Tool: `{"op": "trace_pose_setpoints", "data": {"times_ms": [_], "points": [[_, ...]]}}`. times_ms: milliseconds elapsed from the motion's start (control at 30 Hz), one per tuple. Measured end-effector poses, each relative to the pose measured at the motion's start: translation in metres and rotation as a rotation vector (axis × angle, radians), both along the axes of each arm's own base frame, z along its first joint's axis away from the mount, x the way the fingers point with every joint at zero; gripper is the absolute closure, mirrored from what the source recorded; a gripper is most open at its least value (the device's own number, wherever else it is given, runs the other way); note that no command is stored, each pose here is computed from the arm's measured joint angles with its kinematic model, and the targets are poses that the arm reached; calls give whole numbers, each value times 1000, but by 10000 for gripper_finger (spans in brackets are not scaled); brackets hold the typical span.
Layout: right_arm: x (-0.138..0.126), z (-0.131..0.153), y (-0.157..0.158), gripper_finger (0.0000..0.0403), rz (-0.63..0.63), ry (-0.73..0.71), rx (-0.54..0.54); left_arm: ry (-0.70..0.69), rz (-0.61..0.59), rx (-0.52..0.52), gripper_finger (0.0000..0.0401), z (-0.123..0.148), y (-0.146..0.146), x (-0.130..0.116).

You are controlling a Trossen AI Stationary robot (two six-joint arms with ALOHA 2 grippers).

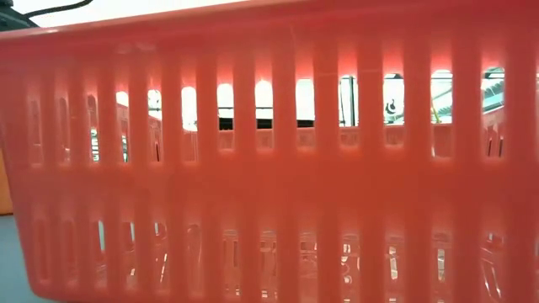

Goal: Stack baskets on shelf by color
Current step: Stack the orange bin on the stacked orange bins on the shelf

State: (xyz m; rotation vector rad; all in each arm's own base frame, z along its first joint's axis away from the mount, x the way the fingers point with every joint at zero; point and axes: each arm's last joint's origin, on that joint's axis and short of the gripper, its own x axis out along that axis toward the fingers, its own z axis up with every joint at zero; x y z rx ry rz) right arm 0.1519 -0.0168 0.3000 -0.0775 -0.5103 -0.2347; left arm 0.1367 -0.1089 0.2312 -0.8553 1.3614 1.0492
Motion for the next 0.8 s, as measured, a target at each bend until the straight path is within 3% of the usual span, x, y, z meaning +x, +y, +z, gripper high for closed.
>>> {"op": "trace_pose_setpoints", "data": {"times_ms": [200, 400, 600, 800], "points": [[0, 0, 0, 284, 0, 0, 1, 13, 38, 54, 288, -22, -1, -12], [0, 0, 0, 284, 1, 0, 1, 9, 51, 43, 288, -46, -1, -18], [0, 0, 0, 284, 1, -1, 1, 11, 52, 32, 289, -50, 0, -18], [0, 0, 0, 284, 1, -1, 1, 11, 58, 32, 352, -50, 0, -18]]}}
